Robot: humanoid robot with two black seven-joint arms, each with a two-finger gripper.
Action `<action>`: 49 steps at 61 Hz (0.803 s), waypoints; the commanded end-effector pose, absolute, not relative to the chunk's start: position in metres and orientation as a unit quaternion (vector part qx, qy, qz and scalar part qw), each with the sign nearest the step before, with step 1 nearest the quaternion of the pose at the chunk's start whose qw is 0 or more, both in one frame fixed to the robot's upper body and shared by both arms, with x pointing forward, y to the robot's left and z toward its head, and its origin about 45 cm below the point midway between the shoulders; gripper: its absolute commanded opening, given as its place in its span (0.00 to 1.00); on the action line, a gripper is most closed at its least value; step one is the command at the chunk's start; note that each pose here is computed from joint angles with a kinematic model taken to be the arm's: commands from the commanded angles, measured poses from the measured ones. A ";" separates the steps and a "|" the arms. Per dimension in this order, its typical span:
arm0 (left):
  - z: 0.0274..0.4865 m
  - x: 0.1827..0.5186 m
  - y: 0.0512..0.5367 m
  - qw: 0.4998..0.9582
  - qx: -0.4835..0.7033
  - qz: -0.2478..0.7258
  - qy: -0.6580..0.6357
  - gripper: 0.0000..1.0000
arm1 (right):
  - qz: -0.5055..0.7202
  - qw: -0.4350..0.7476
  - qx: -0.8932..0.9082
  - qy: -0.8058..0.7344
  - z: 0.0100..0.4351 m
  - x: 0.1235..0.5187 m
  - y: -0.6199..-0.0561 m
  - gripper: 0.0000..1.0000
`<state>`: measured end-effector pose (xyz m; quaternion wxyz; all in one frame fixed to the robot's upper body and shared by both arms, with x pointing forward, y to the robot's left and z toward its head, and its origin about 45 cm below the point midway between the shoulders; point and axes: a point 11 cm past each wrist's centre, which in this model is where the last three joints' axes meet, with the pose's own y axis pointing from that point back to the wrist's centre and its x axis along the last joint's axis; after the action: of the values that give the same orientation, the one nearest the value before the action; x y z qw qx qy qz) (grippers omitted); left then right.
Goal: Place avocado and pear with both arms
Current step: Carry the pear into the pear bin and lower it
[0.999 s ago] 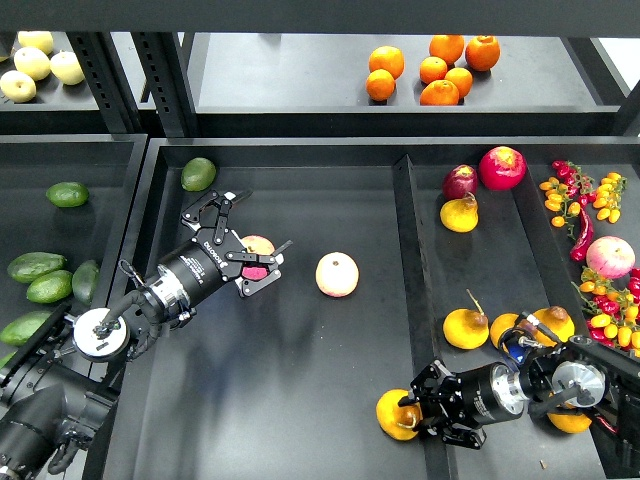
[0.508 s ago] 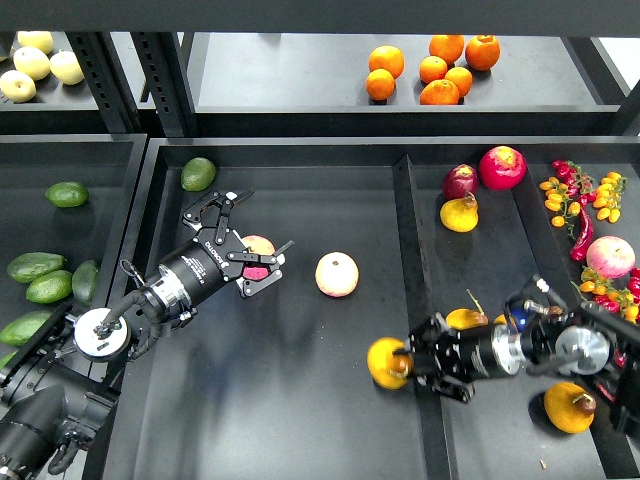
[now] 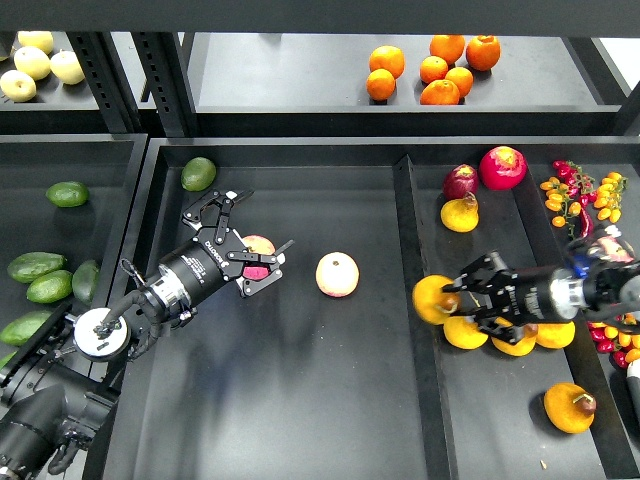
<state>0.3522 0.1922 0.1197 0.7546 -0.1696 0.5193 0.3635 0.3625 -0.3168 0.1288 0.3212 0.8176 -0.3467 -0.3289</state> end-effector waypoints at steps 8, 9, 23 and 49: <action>0.120 0.352 0.192 0.755 -0.170 0.363 0.519 0.99 | -0.331 0.331 0.803 -0.369 0.133 0.356 -0.347 0.04; 0.120 0.352 0.192 0.755 -0.170 0.363 0.519 0.99 | -0.331 0.332 0.802 -0.371 0.133 0.355 -0.350 0.04; 0.119 0.352 0.192 0.754 -0.169 0.364 0.520 0.99 | -0.344 0.343 0.786 -0.383 0.125 0.341 -0.370 0.04; 0.119 0.352 0.192 0.755 -0.169 0.363 0.520 0.99 | -0.377 0.365 0.761 -0.381 0.098 0.304 -0.389 0.05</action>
<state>0.3521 0.1921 0.1195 0.7546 -0.1693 0.5195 0.3634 0.3092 -0.3898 0.1017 0.3626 0.7623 -0.3849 -0.3732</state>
